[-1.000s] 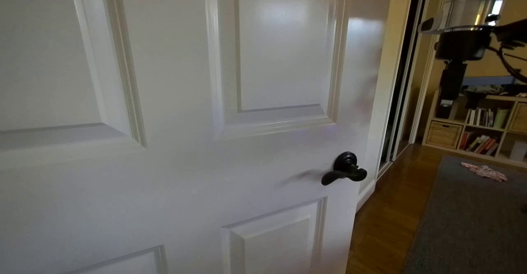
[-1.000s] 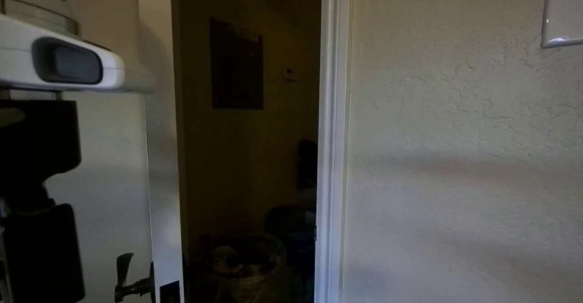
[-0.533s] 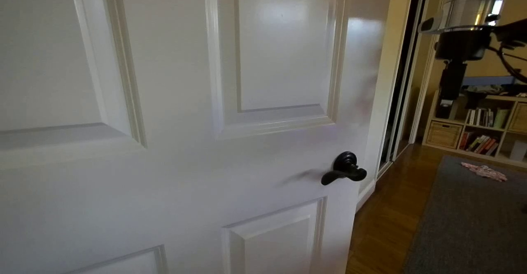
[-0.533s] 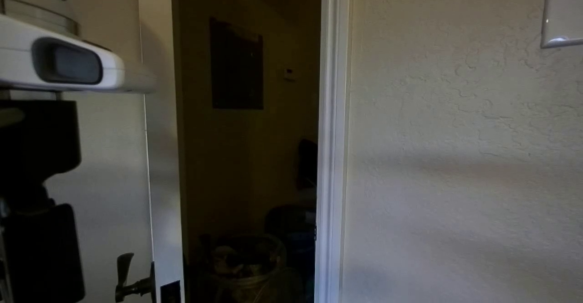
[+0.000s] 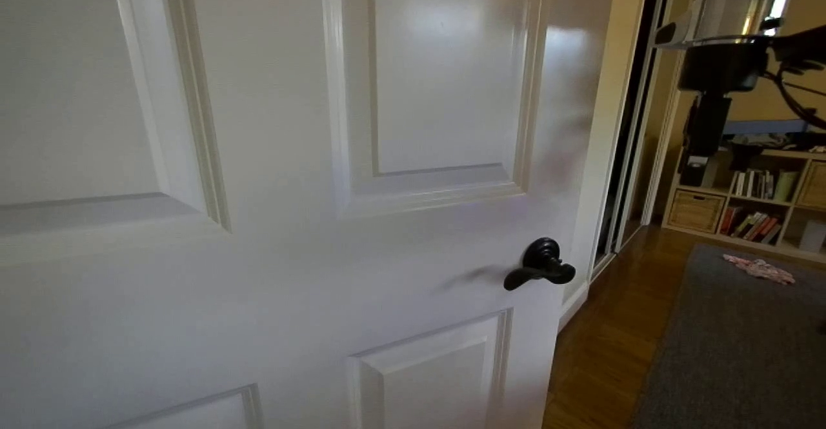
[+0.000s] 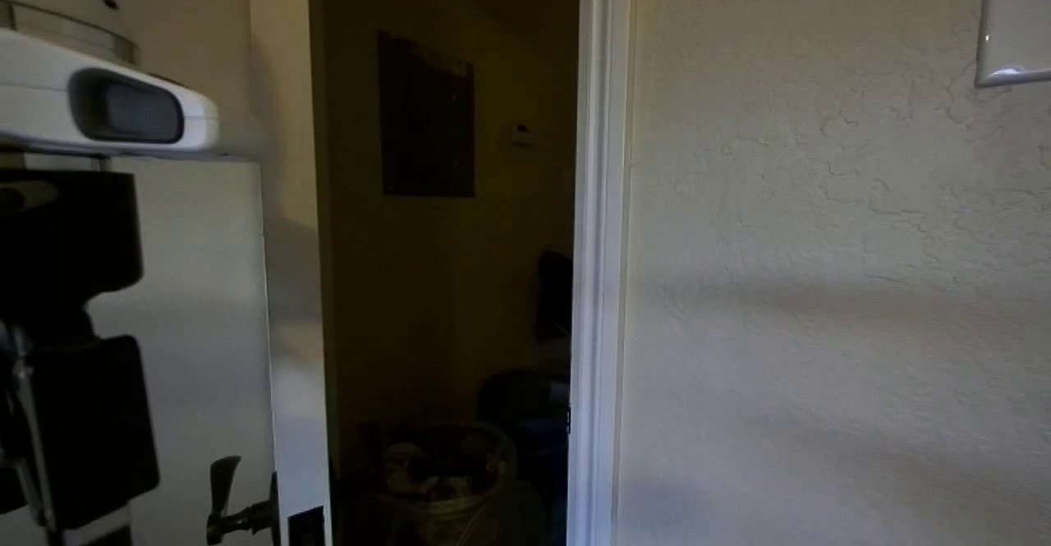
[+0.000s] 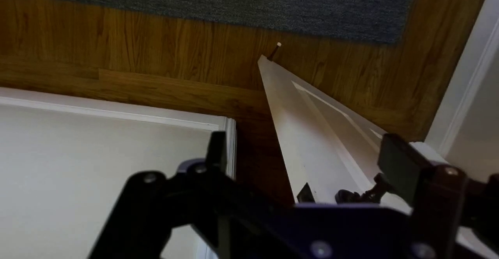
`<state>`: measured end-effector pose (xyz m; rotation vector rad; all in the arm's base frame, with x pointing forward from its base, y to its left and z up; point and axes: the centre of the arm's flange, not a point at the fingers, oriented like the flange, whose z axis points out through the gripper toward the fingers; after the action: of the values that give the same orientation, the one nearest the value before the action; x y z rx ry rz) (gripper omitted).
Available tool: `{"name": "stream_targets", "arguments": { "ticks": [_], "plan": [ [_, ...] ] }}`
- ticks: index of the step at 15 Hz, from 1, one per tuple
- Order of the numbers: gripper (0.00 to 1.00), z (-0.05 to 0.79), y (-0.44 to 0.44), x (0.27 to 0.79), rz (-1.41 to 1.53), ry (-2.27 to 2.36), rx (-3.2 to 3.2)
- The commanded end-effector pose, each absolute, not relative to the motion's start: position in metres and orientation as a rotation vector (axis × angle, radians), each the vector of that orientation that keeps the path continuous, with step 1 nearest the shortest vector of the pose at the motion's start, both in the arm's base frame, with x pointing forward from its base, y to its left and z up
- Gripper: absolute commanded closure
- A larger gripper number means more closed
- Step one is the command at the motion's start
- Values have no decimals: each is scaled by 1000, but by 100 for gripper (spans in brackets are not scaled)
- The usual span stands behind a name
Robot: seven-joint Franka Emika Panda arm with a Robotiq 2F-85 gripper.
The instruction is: Close the door
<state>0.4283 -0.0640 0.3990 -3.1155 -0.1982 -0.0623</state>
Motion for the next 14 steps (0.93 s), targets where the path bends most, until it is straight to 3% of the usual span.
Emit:
{"name": "stream_targets", "arguments": {
  "ticks": [1,14],
  "plan": [
    [0,412,-39,421,-91,-223,-3118],
    [0,429,24,444,-70,-395,-3033]
  ]
}}
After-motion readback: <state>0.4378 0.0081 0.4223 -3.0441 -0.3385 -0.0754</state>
